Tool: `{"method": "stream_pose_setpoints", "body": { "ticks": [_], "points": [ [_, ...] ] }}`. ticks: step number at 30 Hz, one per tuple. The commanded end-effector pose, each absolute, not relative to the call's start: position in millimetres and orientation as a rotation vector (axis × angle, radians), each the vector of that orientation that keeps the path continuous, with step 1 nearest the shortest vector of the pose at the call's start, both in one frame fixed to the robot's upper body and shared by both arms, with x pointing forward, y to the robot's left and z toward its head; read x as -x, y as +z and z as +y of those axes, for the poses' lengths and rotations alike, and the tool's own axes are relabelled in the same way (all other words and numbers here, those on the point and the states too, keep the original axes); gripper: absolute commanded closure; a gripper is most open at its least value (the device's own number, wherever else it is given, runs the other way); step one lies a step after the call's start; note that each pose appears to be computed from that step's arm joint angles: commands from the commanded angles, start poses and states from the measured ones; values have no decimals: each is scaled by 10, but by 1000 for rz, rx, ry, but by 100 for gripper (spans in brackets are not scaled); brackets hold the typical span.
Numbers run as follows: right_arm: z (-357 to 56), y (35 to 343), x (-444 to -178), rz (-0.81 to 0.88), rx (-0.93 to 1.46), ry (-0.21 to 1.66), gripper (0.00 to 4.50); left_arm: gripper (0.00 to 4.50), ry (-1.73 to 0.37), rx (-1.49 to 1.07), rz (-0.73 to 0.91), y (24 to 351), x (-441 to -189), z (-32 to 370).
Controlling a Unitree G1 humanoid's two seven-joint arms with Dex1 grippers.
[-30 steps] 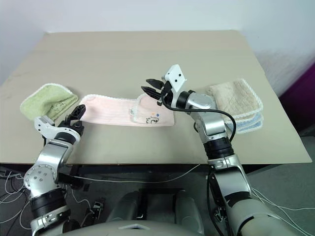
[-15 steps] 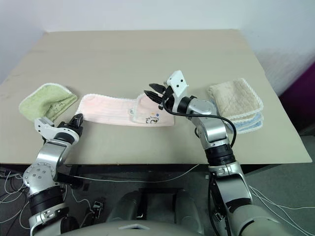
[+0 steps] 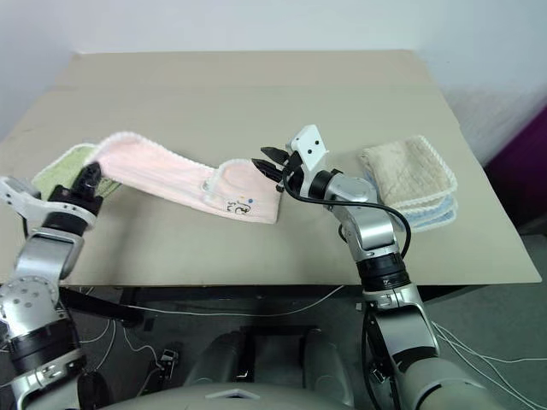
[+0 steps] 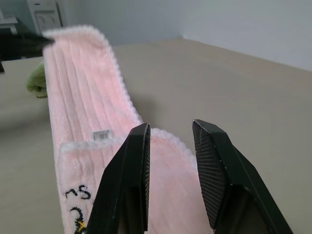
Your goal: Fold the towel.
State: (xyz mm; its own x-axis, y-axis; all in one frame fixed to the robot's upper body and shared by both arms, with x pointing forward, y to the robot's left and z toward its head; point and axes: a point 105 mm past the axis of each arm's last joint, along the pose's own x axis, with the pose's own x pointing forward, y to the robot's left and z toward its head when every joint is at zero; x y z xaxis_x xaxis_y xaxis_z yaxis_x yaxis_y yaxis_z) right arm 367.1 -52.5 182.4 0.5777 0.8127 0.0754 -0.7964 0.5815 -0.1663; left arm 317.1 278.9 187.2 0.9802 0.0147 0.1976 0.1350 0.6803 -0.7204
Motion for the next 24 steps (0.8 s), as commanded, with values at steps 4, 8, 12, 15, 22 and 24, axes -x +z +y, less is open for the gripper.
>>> {"method": "stream_pose_setpoints", "body": {
  "ticks": [4, 8, 12, 15, 22, 24],
  "points": [
    [-570, 1950, -3679, -201, 119, 910, 309, 445, -483, 493, -139, 2167, -3174, 1848],
    [-626, 1949, -3723, -201, 119, 873, 309, 445, -682, 316, -84, 2140, -3179, 1324],
    [-807, 1999, -3878, -217, 109, 736, 309, 445, -823, 132, -32, 2007, -3223, 897],
    [-956, 2052, -3960, -231, 83, 648, 309, 445, -860, 71, 16, 1871, -3294, 730],
    [-1114, 2047, -3972, -233, 60, 570, 309, 445, -917, -84, 123, 1505, -3296, 556],
    [-1113, 2031, -3957, -232, 59, 566, 309, 445, -927, -95, 137, 1439, -3293, 531]
  ]
}}
